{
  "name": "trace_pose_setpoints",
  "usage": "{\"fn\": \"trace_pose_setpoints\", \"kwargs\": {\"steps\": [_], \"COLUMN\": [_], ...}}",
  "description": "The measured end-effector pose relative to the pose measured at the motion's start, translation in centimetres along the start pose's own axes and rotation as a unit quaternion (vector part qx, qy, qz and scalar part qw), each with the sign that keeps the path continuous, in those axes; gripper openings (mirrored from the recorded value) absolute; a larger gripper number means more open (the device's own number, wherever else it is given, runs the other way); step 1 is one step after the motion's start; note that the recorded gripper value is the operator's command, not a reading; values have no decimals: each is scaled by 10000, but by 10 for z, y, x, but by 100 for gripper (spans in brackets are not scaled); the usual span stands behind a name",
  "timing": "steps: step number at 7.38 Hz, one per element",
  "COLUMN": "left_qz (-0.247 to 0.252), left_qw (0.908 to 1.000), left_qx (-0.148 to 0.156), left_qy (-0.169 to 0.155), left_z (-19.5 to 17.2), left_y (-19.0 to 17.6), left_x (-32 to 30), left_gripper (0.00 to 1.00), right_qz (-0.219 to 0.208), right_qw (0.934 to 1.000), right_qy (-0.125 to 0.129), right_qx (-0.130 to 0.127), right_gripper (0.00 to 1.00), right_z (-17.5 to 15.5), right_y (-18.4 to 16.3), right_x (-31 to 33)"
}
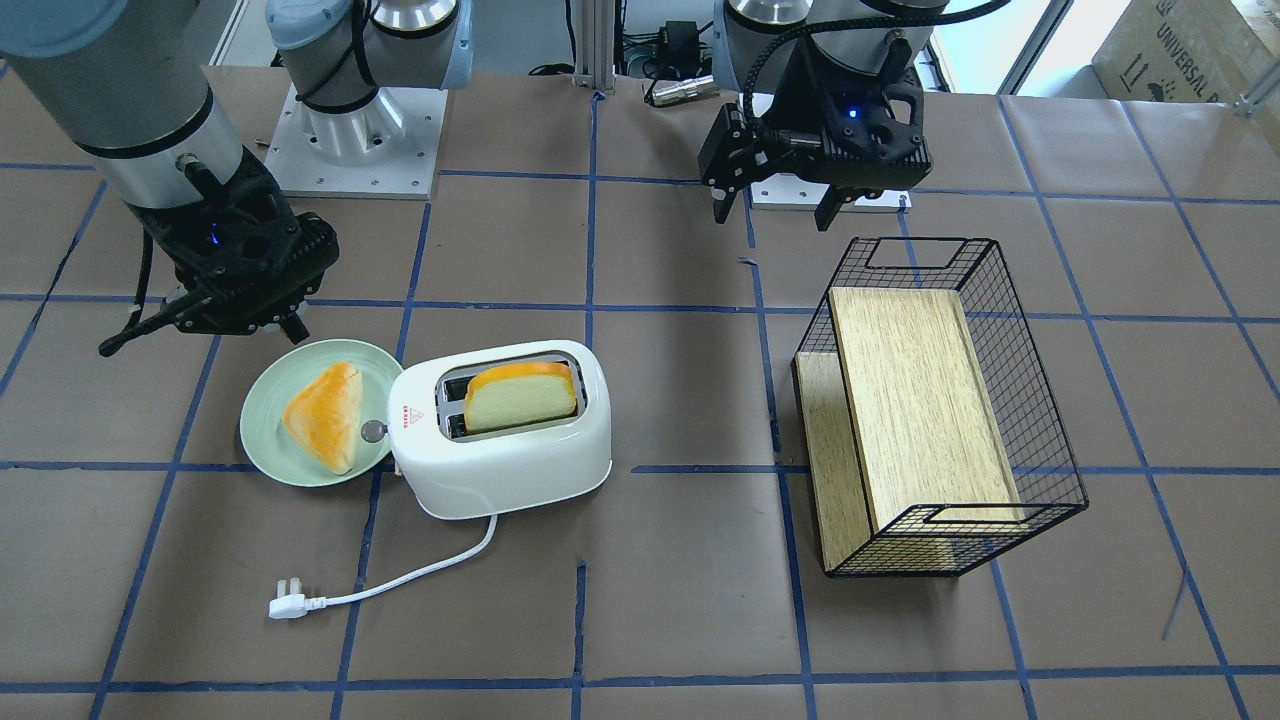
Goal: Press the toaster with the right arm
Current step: 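Move the closed right gripper down over the toaster's lever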
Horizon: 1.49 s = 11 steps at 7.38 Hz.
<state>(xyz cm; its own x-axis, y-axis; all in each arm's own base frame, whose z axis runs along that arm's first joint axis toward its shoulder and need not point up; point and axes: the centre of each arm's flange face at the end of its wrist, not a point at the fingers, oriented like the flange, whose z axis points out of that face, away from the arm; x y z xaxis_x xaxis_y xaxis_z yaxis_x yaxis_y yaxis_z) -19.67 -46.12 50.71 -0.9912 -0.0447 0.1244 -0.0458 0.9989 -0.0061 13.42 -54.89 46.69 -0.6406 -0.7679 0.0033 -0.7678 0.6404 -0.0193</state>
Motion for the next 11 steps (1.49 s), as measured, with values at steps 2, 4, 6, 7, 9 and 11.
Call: {"fn": "trace_pose_setpoints", "kwargs": {"steps": [2, 4, 6, 7, 9, 11], "left_qz": [0, 0, 0, 0, 0, 0], "left_qw": [10000, 10000, 10000, 10000, 10000, 10000], "left_qx": [1, 1, -1, 0, 0, 0], "left_qy": [0, 0, 0, 0, 0, 0], "left_z": [0, 0, 0, 0, 0, 0], "left_y": [0, 0, 0, 0, 0, 0], "left_x": [0, 0, 0, 0, 0, 0], "left_gripper": [100, 100, 100, 100, 100, 100], "right_qz": [-1115, -2131, -2894, -3164, -3496, -3666], "right_qw": [9937, 9770, 9572, 9486, 9368, 9301], "right_qy": [-57, -71, -15, 15, 47, -46], "right_qx": [-61, -39, 25, 44, 90, 216], "right_gripper": [5, 6, 6, 7, 7, 7], "right_z": [21, 62, 97, 106, 124, 149], "right_y": [-2, -2, -7, -10, -18, -20], "right_x": [5, 15, 22, 23, 21, 18]}}
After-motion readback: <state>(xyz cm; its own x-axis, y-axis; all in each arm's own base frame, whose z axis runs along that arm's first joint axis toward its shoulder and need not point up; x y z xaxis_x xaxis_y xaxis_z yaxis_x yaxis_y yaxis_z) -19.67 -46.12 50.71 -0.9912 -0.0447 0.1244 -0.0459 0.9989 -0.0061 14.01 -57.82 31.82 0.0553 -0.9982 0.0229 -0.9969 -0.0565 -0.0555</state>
